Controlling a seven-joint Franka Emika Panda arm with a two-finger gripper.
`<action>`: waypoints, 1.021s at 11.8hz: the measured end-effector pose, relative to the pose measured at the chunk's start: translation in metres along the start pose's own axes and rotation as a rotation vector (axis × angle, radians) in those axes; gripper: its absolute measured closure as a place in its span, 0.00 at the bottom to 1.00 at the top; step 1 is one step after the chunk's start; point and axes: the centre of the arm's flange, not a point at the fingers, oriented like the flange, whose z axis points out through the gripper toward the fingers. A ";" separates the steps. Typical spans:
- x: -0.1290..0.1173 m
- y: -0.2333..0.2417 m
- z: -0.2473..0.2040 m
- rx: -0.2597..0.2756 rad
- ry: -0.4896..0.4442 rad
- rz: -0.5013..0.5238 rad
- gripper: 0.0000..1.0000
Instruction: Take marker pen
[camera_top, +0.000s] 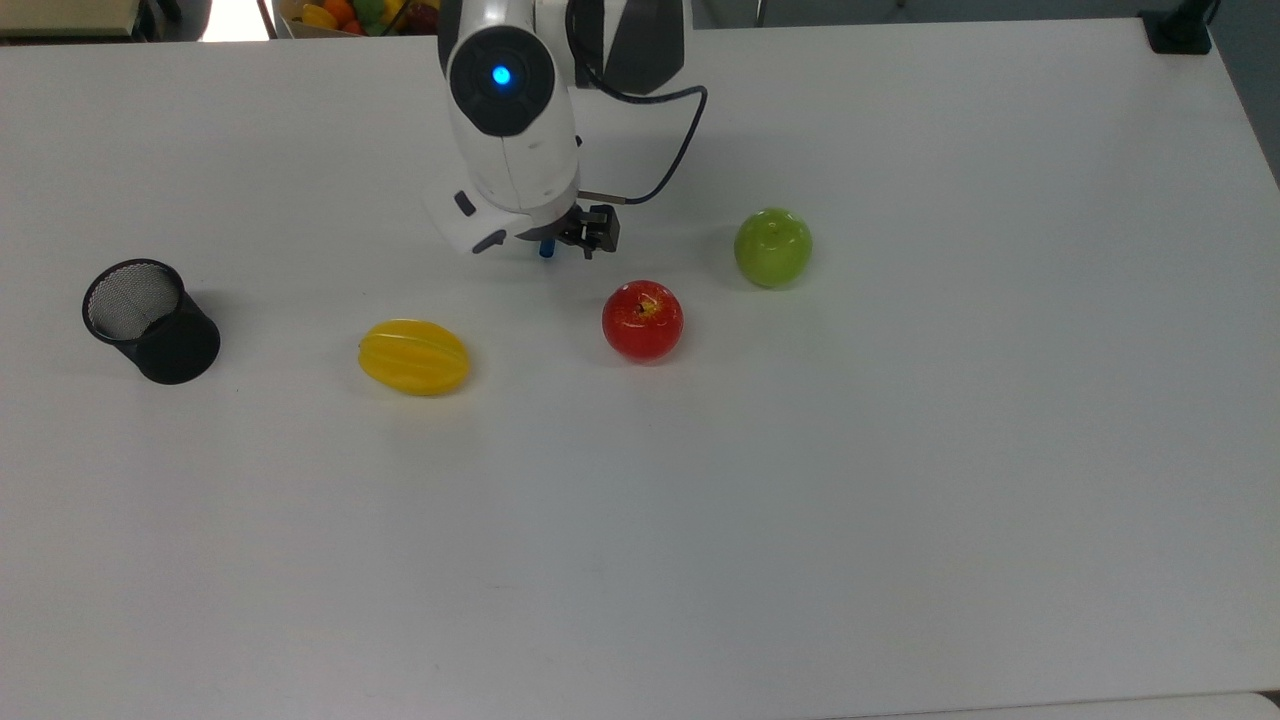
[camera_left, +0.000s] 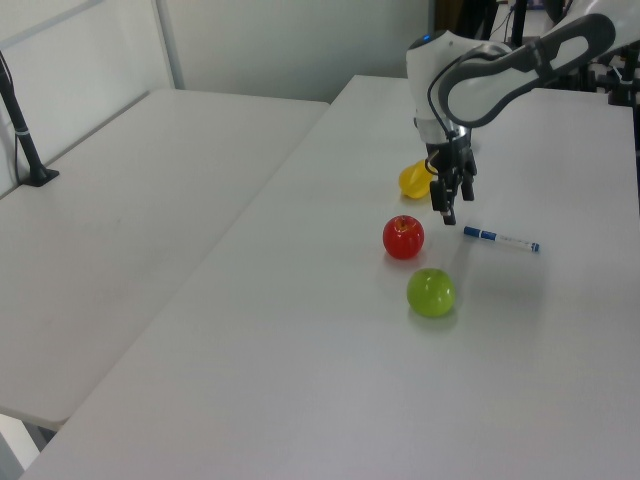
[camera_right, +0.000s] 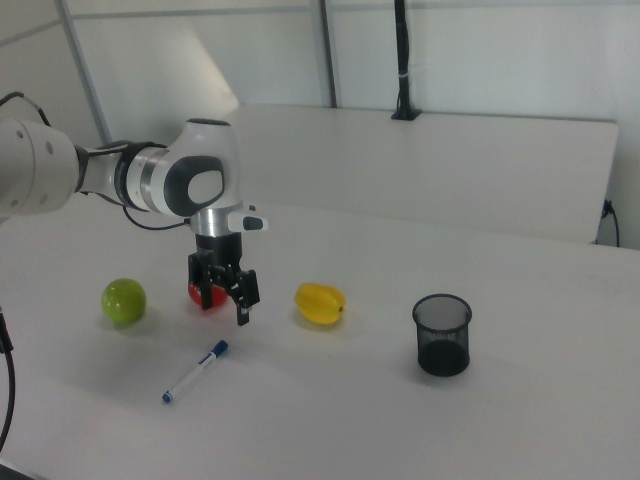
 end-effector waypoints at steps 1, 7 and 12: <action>0.003 0.012 -0.025 0.010 0.044 0.020 0.00; -0.035 0.101 -0.153 0.058 0.138 0.116 0.00; -0.076 0.144 -0.203 0.077 0.183 0.114 0.00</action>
